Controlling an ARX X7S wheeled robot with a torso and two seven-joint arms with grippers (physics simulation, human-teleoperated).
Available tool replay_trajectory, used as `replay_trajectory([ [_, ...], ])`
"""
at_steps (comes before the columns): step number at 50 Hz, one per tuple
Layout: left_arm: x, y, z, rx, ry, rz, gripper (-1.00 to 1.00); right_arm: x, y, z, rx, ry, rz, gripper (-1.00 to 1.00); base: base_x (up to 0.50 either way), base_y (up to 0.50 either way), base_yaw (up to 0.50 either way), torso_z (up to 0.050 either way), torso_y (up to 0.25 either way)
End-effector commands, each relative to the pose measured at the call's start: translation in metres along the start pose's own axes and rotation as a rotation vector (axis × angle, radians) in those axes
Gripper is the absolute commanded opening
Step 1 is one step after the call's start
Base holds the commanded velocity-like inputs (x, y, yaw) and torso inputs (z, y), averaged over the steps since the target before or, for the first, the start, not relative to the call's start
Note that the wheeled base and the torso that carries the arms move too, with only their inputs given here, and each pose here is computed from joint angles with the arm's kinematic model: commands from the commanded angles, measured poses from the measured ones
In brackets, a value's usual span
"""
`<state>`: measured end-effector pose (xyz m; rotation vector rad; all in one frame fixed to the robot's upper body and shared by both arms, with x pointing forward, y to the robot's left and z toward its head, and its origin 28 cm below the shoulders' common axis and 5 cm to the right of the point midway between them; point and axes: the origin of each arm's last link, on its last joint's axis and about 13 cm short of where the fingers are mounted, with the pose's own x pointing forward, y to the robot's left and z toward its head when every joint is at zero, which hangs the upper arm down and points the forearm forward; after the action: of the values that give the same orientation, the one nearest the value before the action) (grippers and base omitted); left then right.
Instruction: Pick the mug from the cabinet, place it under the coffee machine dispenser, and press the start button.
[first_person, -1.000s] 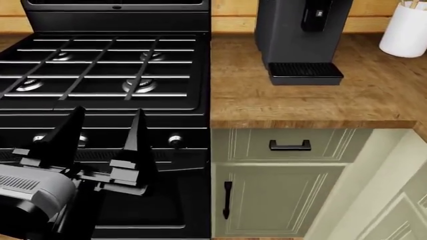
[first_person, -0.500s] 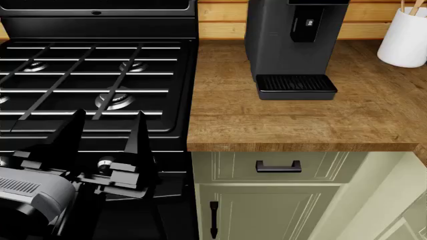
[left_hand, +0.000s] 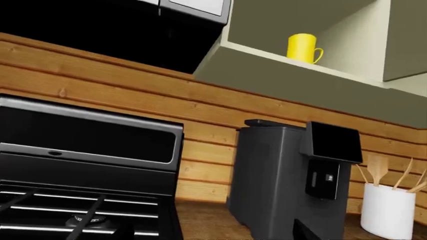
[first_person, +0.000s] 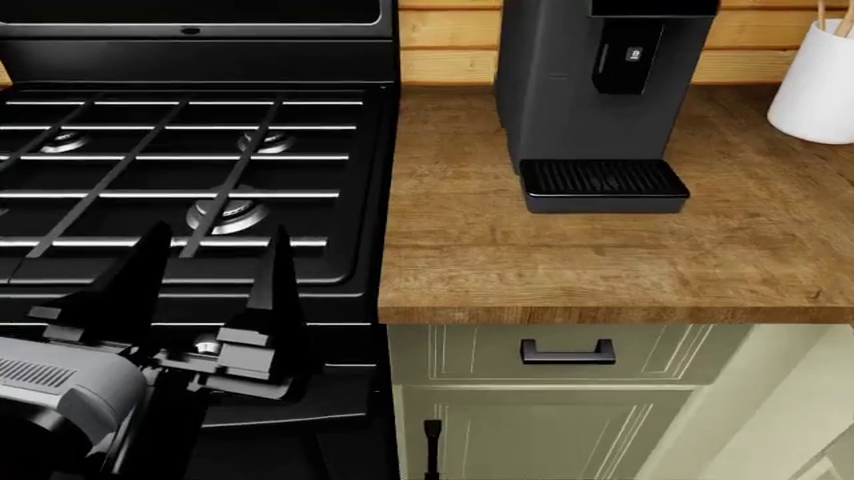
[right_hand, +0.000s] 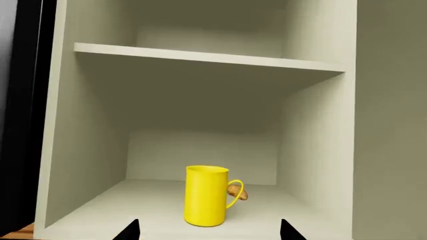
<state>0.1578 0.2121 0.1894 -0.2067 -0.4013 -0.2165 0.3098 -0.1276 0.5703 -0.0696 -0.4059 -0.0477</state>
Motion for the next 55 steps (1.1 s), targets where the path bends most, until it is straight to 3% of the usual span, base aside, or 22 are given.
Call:
replay_trajectory([
  [1, -0.001, 0.000, -0.001, -0.006, 0.006, 0.000, 1.00, 0.000, 0.000, 0.000, -0.001, -0.001, -0.001, 1.00, 0.00, 0.00, 0.00, 0.000, 0.000],
  [26, -0.001, 0.001, 0.001, 0.001, -0.021, 0.011, 1.00, 0.000, 0.000, 0.000, -0.001, -0.001, -0.001, 1.00, 0.12, 0.00, 0.00, 0.000, 0.000],
  [34, 0.013, 0.013, 0.042, 0.084, -0.239, 0.008, 1.00, 0.000, 0.000, 0.000, -0.001, -0.001, -0.001, 1.00, 0.15, 0.00, 0.00, 0.000, 0.000],
  [38, 0.023, 0.016, 0.069, 0.072, -0.297, -0.003, 1.00, 0.000, 0.000, 0.000, -0.001, -0.001, -0.001, 1.00, 0.15, 0.00, 0.00, 0.000, 0.000],
  [41, 0.032, 0.021, 0.085, 0.124, -0.335, -0.027, 1.00, 0.000, 0.000, 0.000, -0.001, -0.001, -0.001, 1.00, 0.15, 0.00, 0.00, 0.000, 0.003],
  [46, 0.043, 0.029, 0.095, 0.163, -0.351, -0.036, 1.00, 0.000, 0.000, 0.000, -0.001, -0.001, -0.001, 1.00, 0.15, 0.00, 0.00, 0.000, 0.000],
  [55, 0.041, 0.030, 0.087, 0.183, -0.326, -0.017, 1.00, 0.000, 0.000, 0.000, -0.001, -0.001, -0.001, 1.00, 0.15, 0.00, 0.00, 0.000, 0.000],
])
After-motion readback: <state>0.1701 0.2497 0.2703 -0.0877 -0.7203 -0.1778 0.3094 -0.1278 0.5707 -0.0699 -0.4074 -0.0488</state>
